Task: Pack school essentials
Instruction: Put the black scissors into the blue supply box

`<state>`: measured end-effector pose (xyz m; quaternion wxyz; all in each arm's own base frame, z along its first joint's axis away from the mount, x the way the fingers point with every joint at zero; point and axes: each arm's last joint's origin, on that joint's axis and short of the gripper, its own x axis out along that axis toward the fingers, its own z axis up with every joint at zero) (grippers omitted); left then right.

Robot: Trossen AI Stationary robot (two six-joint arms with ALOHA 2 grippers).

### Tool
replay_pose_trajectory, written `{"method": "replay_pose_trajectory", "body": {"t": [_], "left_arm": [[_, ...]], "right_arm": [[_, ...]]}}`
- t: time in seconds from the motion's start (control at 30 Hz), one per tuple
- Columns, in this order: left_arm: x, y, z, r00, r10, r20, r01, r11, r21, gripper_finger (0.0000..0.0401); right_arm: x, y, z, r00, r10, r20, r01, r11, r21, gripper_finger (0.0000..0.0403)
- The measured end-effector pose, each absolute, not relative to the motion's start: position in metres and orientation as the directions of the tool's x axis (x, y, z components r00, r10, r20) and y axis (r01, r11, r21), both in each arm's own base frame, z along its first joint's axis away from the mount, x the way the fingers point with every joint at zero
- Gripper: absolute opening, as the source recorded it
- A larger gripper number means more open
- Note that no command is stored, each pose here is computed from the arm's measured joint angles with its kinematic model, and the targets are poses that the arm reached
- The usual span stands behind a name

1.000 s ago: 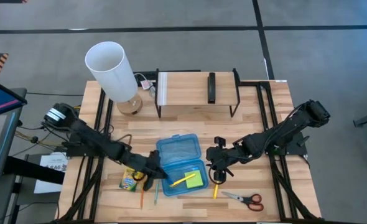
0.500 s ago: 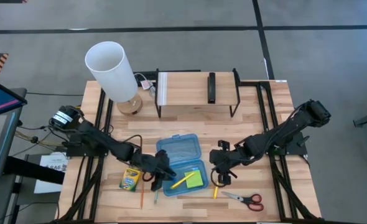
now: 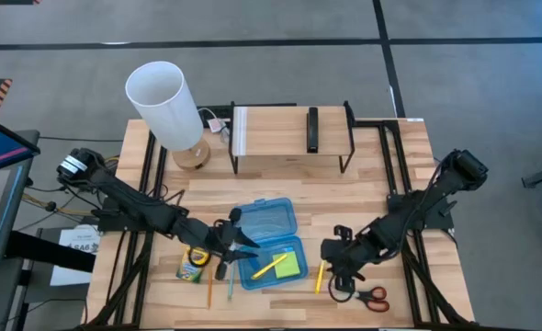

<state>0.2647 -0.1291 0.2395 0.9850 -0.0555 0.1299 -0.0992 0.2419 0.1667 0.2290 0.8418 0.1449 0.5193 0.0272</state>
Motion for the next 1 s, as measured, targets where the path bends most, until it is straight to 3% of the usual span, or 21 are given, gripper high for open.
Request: {"method": "replay_pose_trajectory", "body": {"t": [0.33,0.43,0.57,1.0], "left_arm": [[0.260,-0.126,0.253,0.961,-0.205,-0.184,0.207,0.978,-0.007,0.0069],[0.262,-0.125,0.258,0.971,-0.204,-0.124,0.204,0.979,-0.010,0.0066],[0.256,-0.127,0.280,0.941,-0.336,0.034,0.336,0.942,0.008,0.0066],[0.239,-0.128,0.272,0.942,-0.336,0.004,0.336,0.941,0.040,0.0066]], "right_arm": [[0.207,0.184,0.221,0.268,0.174,-0.948,0.197,0.953,0.230,0.0161],[0.197,0.194,0.221,0.256,0.184,-0.949,0.236,0.940,0.246,0.0161],[0.180,0.210,0.221,0.239,0.205,-0.949,0.271,0.924,0.268,0.0161],[0.138,0.236,0.201,0.280,0.228,-0.932,0.338,0.886,0.318,0.0161]]}}
